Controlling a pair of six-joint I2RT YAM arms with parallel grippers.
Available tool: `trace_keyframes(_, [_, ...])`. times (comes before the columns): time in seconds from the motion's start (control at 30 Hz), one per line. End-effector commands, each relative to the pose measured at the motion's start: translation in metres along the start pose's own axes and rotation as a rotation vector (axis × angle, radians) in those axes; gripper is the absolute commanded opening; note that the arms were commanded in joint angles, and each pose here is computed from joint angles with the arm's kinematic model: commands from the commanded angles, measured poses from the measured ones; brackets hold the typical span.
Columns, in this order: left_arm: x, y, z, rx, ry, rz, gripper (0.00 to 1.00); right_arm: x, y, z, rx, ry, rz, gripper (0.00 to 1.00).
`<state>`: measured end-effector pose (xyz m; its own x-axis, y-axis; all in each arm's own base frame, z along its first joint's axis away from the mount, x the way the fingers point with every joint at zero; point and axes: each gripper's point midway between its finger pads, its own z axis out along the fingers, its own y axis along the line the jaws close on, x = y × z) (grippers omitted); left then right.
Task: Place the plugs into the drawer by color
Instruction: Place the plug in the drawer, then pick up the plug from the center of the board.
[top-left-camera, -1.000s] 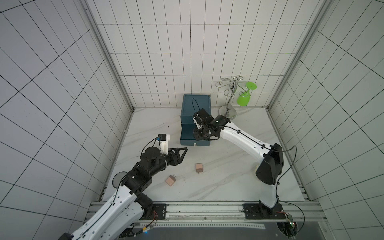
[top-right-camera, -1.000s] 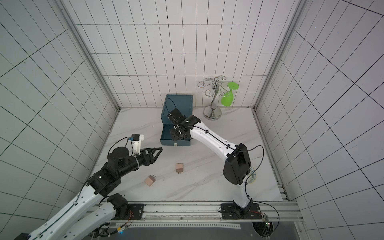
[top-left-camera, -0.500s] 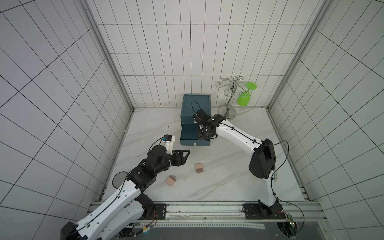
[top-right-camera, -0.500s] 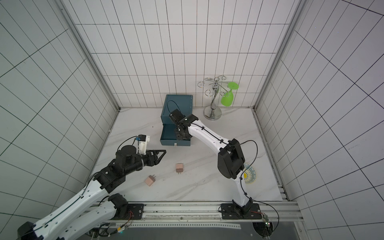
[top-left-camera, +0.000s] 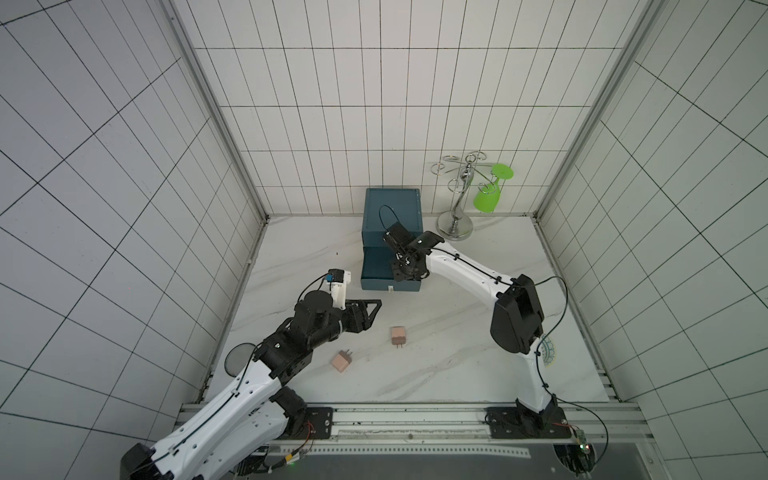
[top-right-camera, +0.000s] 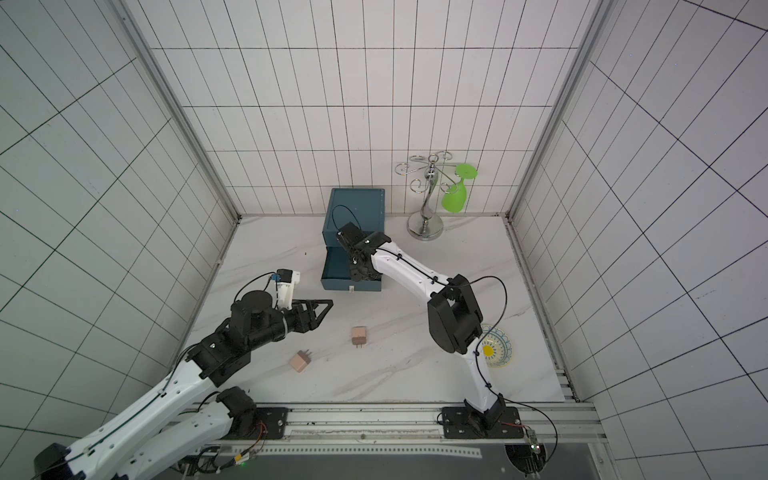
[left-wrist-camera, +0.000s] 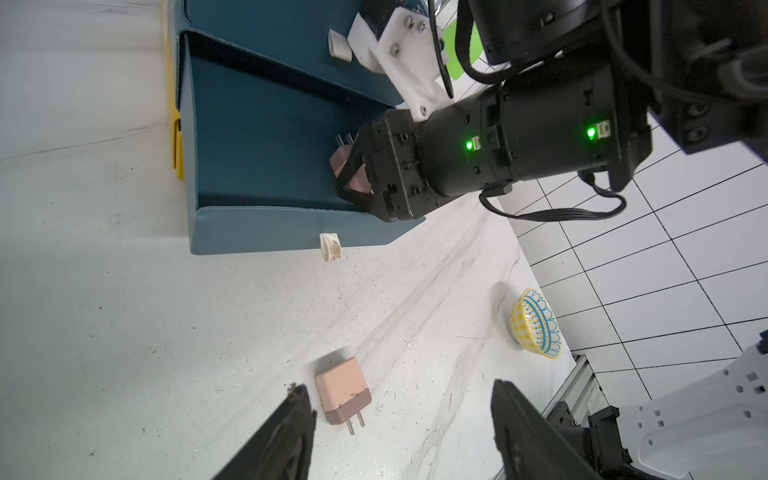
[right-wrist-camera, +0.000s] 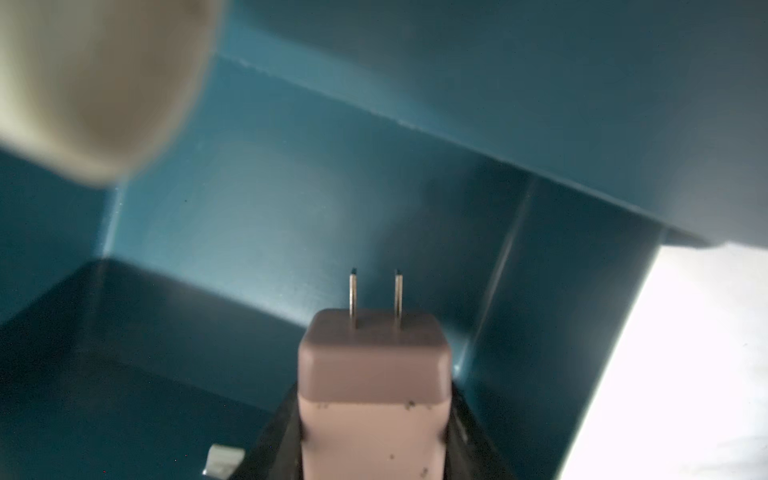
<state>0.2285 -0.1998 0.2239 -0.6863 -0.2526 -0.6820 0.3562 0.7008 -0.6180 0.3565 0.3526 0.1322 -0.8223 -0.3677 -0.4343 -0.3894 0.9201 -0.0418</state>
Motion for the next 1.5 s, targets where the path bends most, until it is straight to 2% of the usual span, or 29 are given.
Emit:
trace_keyframes(0.0, [-0.011, -0.007, -0.008, 0.008, -0.038, 0.026, 0.7, 0.012, 0.002, 0.017, 0.015, 0.057, -0.005, 0.36])
trace_keyframes(0.17, [-0.011, -0.005, -0.007, -0.002, -0.036, 0.028, 0.71, 0.013, 0.0, 0.01, 0.01, 0.047, 0.002, 0.45])
trace_keyframes(0.37, [-0.017, -0.018, -0.004, 0.035, -0.013, 0.019, 0.71, 0.01, 0.008, 0.007, -0.041, 0.05, 0.008, 0.48])
trace_keyframes(0.6, [-0.01, -0.008, -0.003, -0.009, 0.017, 0.029, 0.75, 0.01, 0.004, 0.005, -0.045, 0.062, -0.008, 0.52])
trace_keyframes(0.73, [-0.004, 0.004, -0.01, -0.135, 0.111, 0.03, 0.78, 0.003, 0.001, -0.013, -0.059, 0.023, 0.001, 0.52])
trace_keyframes(0.8, [0.006, 0.02, -0.02, -0.242, 0.181, -0.001, 0.78, -0.003, 0.001, -0.032, -0.084, -0.031, 0.004, 0.51])
trace_keyframes(0.9, [0.032, 0.034, -0.028, -0.325, 0.242, -0.038, 0.77, -0.005, 0.006, -0.069, -0.151, -0.111, 0.0, 0.51])
trace_keyframes(1.07, [0.05, 0.059, -0.045, -0.524, 0.244, -0.009, 0.8, 0.02, 0.01, -0.113, -0.299, -0.15, -0.042, 0.53])
trace_keyframes(1.13, [0.057, 0.061, -0.044, -0.531, 0.246, -0.04, 0.82, 0.041, 0.002, -0.119, -0.3, -0.11, -0.057, 0.53])
trace_keyframes(1.17, [0.063, 0.063, -0.04, -0.528, 0.249, -0.052, 0.98, 0.055, 0.002, -0.12, -0.32, -0.08, -0.078, 0.53])
trace_keyframes(1.23, [0.077, 0.076, -0.035, -0.563, 0.274, -0.052, 0.98, 0.078, 0.002, -0.123, -0.374, -0.061, -0.099, 0.53])
trace_keyframes(1.3, [0.083, 0.093, -0.035, -0.638, 0.257, -0.051, 0.98, 0.095, 0.004, -0.123, -0.44, -0.1, -0.109, 0.53])
trace_keyframes(1.4, [0.091, 0.109, -0.025, -0.664, 0.222, -0.039, 0.98, 0.111, -0.009, -0.111, -0.411, -0.124, -0.09, 0.53])
trace_keyframes(1.47, [0.102, 0.113, -0.021, -0.679, 0.275, -0.049, 0.98, 0.119, -0.008, -0.105, -0.43, -0.109, -0.1, 0.54])
